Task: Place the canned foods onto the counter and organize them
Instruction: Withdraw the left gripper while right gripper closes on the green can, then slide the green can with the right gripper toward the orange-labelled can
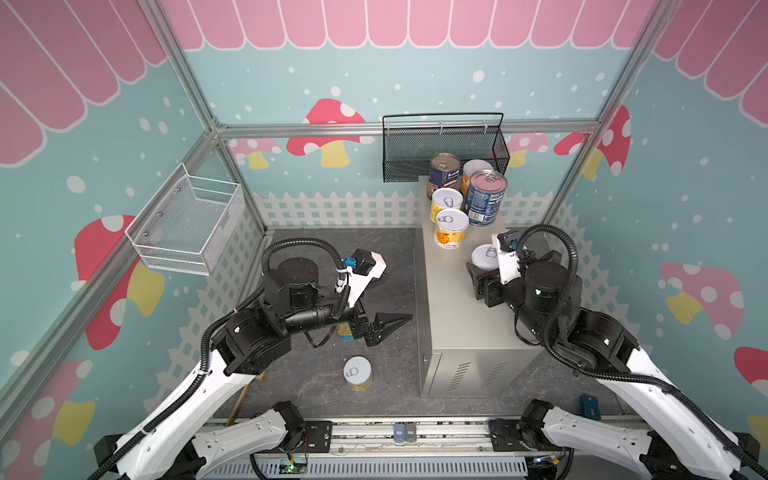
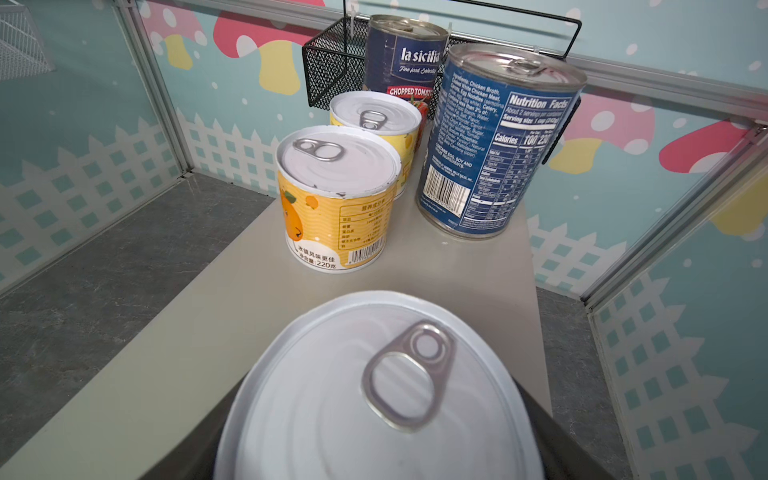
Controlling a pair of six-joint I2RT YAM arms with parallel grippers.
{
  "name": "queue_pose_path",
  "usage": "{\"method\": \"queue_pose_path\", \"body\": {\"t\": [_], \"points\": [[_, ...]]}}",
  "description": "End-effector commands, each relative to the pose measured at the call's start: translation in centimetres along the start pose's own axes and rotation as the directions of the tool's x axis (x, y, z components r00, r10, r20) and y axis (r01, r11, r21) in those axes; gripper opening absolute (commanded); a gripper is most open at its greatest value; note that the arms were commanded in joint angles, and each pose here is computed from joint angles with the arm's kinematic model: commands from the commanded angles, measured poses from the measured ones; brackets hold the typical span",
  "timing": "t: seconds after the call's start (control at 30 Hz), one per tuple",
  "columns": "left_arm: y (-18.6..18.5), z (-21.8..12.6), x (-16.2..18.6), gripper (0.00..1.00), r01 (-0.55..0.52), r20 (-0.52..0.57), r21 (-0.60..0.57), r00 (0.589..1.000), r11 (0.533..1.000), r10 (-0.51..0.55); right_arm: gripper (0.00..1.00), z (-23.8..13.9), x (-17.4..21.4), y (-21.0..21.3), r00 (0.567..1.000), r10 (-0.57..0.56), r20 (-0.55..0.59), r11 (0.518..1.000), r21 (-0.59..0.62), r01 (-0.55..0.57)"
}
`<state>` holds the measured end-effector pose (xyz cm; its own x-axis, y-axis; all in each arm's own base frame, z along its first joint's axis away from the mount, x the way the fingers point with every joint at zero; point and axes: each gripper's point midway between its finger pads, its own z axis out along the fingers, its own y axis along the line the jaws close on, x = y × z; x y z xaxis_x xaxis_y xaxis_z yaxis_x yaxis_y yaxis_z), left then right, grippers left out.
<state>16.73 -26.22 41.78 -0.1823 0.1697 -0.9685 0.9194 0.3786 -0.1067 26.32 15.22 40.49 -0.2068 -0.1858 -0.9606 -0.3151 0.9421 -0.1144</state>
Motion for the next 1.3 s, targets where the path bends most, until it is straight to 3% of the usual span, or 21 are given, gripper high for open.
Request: {"method": "queue_pose_path", "body": {"t": [0.0,0.43,0.77,1.27], "points": [[-0.2,-0.4,0.0,0.99,-0.013,0.013,0.007,1.000,1.000,0.013,0.74,0.2,-1.4,0.2,0.999,0.013,0.045,0.999,-0.050,-0.011],[0.0,0.1,0.0,0.99,0.004,0.015,0.022,1.000,1.000,-0.004,0.79,1.6,-0.7,-2.4,0.994,-0.025,0.107,0.998,-0.062,0.032],[-0.4,0.6,-0.2,0.99,0.017,0.012,0.066,1.000,0.998,-0.018,0.99,-0.2,-0.4,-1.9,0.988,-0.059,0.145,0.990,-0.122,0.076],[-0.1,1.4,-0.3,0.99,0.026,0.012,0.073,1.000,0.997,-0.027,0.99,-1.5,1.2,-2.5,0.987,-0.083,0.137,0.990,-0.099,0.097]]}}
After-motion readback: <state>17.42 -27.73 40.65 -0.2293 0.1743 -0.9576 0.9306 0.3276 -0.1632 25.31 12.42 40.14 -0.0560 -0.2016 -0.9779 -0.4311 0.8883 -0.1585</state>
